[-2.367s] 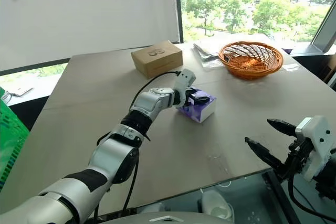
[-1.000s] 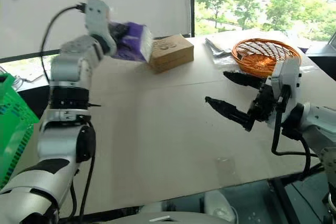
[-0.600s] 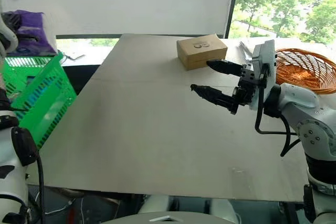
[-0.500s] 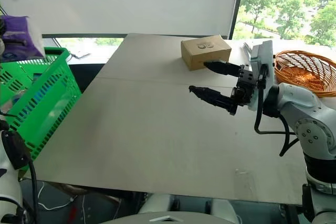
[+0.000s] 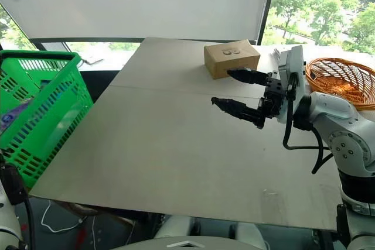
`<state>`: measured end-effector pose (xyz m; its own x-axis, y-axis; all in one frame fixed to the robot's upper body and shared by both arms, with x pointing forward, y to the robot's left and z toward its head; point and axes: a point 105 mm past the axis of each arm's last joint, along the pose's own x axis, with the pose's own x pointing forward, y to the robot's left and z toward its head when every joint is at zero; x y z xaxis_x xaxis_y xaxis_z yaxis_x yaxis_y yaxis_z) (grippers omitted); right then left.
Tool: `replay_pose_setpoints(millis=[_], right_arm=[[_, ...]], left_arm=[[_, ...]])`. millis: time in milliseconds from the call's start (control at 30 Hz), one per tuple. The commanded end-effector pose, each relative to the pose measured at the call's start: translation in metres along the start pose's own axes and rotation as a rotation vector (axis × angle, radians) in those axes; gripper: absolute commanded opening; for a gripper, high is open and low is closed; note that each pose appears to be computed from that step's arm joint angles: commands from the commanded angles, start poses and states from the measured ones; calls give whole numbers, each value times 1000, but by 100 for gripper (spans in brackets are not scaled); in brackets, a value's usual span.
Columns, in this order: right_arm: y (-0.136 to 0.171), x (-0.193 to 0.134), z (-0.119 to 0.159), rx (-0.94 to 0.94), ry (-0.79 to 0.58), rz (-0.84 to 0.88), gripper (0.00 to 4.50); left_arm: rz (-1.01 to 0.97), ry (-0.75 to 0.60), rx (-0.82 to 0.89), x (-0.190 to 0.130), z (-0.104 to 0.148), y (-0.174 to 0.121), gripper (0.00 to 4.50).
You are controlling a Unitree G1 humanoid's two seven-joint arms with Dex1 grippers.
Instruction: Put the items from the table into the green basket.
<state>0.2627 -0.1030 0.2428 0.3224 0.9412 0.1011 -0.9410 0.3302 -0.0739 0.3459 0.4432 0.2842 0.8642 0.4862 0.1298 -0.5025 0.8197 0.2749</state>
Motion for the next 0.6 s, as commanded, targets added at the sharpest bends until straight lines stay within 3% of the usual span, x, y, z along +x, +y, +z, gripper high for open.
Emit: replay_pose_setpoints(millis=[33, 133, 267, 400, 500, 600], right_arm=[[-11, -17, -9, -21, 31, -83, 450], [-21, -40, -39, 31, 84, -183, 450], [-25, -72, -86, 40, 186, -312, 450], [-30, -95, -115, -1, 224, -452, 450], [-38, -114, -134, -48, 262, -604, 450], [-34, -120, -147, -63, 304, -630, 450]], left_arm=[[-472, -160, -180, -30, 18, -97, 275], [-830, -87, -184, -89, -18, -174, 275], [-1110, 20, -226, -173, -56, -233, 275], [-1216, 107, -193, -220, -91, -254, 275], [-1213, 133, -208, -229, -106, -260, 275], [-1227, 128, -185, -232, -112, -261, 275]])
